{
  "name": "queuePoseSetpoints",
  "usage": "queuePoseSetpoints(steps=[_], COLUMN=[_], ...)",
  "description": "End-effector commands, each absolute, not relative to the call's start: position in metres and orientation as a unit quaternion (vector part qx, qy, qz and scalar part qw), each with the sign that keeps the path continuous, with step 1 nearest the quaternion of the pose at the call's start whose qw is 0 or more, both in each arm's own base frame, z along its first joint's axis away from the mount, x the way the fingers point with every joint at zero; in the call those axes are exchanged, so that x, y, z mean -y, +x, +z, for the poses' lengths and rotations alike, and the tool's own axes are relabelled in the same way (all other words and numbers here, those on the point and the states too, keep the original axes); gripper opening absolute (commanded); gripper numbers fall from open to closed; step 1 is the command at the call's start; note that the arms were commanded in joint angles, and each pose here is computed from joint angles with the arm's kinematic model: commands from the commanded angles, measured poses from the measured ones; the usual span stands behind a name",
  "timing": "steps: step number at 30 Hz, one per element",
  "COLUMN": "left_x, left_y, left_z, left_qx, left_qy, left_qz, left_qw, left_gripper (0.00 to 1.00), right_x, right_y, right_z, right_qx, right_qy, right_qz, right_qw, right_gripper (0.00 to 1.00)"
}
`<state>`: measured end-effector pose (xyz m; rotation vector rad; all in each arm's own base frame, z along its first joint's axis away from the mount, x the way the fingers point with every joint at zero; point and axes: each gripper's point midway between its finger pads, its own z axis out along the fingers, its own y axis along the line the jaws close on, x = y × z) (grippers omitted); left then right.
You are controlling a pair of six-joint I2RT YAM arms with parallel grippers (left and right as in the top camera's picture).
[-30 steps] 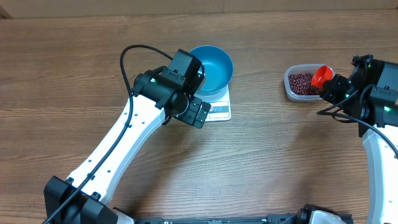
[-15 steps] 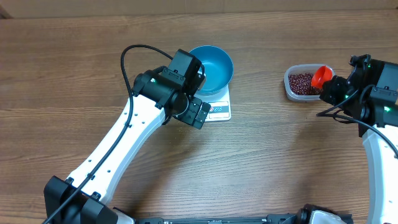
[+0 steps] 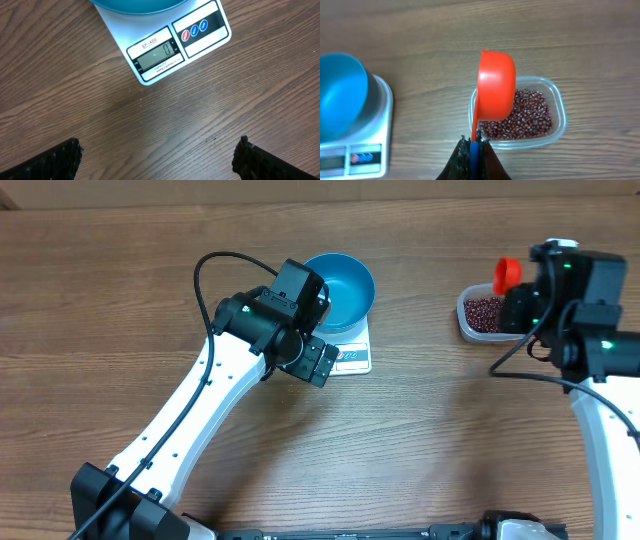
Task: Scoop item into bowl and weigh 150g on scale
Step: 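Lower the red cup with the right gripper into the red beans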
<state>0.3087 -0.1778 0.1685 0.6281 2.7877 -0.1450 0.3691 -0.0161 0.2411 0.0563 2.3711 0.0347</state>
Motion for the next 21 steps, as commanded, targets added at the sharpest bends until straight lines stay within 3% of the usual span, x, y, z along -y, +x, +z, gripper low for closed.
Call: queuePoseSetpoints(steps=[1, 10, 21], left_x=[0.178, 0.178, 0.178], left_y=[0.309, 0.309, 0.309], left_z=[0.175, 0.175, 0.175], left_qx=[-0.962, -0.962, -0.962], left_qy=[0.225, 0.225, 0.225], left_qz=[-0.05, -0.05, -0.05], left_qw=[0.149, 0.149, 0.149], left_gripper=[0.99, 1.0, 1.0], right_x=[0.033, 0.056, 0.074], right_y=[0.372, 0.384, 0.401], right_z=[0.237, 0.179, 0.149], right_qx=[-0.931, -0.953, -0.952], right_qy=[0.007, 0.011, 0.014], right_qz=[-0.063, -0.134, -0.184], right_qw=[0.36, 0.272, 0.244], right_gripper=[0.04, 0.04, 0.04])
